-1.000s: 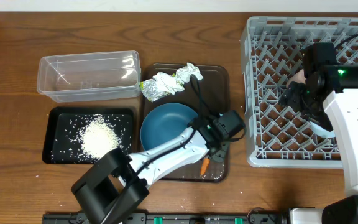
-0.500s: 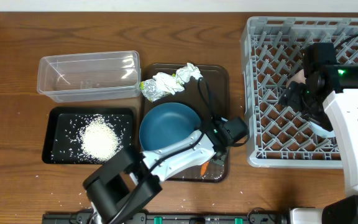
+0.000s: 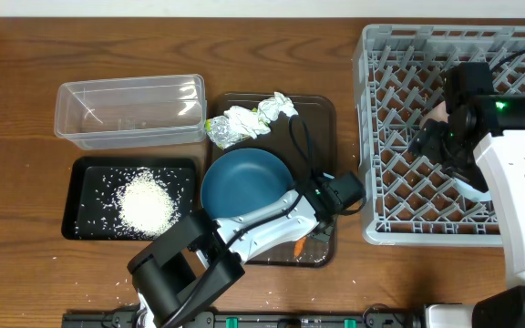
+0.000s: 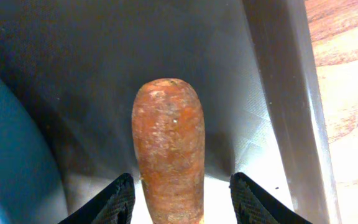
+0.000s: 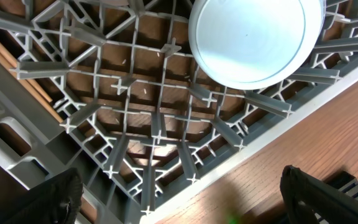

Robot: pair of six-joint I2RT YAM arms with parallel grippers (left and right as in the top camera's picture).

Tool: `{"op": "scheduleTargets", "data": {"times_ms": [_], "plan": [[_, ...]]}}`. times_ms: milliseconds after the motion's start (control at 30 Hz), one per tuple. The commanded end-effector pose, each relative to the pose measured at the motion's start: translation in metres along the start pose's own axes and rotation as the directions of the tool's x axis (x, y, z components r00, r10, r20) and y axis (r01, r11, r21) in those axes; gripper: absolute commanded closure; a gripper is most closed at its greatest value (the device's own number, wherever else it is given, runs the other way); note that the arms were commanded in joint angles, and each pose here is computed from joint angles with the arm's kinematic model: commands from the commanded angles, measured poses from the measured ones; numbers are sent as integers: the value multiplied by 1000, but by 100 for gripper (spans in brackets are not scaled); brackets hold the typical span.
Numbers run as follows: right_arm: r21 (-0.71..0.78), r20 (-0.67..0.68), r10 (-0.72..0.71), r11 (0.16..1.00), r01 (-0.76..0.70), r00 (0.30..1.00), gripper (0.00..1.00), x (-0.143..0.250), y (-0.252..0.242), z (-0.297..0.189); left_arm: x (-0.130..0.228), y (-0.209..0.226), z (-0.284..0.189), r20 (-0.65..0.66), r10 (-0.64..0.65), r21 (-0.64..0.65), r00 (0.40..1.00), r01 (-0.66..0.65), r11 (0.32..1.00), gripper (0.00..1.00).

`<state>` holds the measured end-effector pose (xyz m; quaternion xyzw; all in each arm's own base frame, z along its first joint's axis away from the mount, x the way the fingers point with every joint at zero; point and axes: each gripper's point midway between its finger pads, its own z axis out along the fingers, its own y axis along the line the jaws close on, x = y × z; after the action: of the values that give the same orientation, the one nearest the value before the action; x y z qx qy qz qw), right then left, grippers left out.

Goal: Sort waste into correct bins and load items into the dishwasher rack
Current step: 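Move the left gripper to the carrot and grasp it, then carry the carrot left and drop it onto the rice in the black tray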

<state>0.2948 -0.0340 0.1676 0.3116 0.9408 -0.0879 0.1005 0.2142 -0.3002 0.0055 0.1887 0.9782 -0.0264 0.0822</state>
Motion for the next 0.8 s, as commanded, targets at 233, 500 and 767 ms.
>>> {"op": "scheduleTargets", "data": {"times_ms": [233,500,767], "plan": [[2,17,3,1000,-3,1000,1,-4,-2,-3,2,-1,0,-14,-25,8,1000,25,1000,76],[2,17,3,1000,-3,1000,1,-4,-2,-3,-6,-6,-17,10,-69,31,998,68,997,81],[2,17,3,1000,-3,1000,1,-4,-2,-3,-34,-10,-94,165,-109,151,980,84,985,81]]}}
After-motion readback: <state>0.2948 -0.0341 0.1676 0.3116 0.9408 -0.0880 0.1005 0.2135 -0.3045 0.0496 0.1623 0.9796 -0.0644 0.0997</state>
